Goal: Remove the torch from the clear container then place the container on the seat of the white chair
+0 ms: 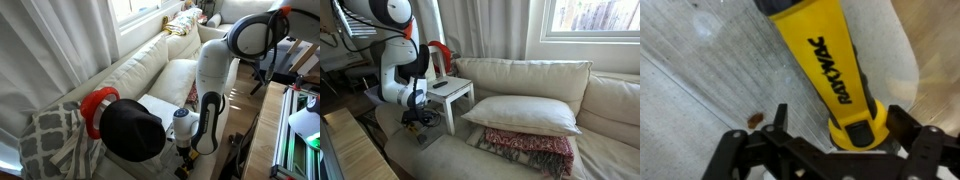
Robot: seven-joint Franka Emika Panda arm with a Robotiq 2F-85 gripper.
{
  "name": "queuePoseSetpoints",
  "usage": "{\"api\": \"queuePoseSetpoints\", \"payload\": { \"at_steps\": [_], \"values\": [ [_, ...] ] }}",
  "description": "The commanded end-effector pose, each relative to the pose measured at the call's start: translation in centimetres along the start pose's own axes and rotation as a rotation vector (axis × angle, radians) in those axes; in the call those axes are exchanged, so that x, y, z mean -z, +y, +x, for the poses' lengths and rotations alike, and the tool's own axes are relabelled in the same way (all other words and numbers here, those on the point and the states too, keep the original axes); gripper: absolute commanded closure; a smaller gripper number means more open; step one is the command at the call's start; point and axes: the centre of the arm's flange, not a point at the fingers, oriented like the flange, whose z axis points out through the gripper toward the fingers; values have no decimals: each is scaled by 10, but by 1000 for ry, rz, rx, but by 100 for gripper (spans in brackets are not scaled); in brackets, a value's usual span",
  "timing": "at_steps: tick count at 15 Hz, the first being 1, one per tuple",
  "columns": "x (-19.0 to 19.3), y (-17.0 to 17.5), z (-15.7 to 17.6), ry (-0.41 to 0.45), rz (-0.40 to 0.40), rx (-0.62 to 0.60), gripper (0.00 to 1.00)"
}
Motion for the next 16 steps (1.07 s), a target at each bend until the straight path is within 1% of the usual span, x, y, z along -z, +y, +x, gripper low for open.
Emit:
{"api": "queuePoseSetpoints", "payload": {
  "at_steps": [1,3,4,5,6,9,10,11,13,14,15,16],
  "values": [
    [-16,13,9,-59,-37,22,0],
    [-18,13,10,-92,-38,24,0],
    [-19,14,10,-107,-39,24,10],
    [-21,14,10,-122,-45,29,22],
    [-24,16,9,-141,-52,29,7],
    [-27,17,12,-161,-66,33,0],
    [-29,18,13,-162,-71,33,5],
    [-30,17,15,-163,-77,33,28],
    [-31,17,16,-166,-81,35,32],
    [-31,15,17,-168,-81,41,38],
    [-31,14,17,-169,-79,44,46],
    [-30,12,18,-169,-76,48,52]
  ]
}}
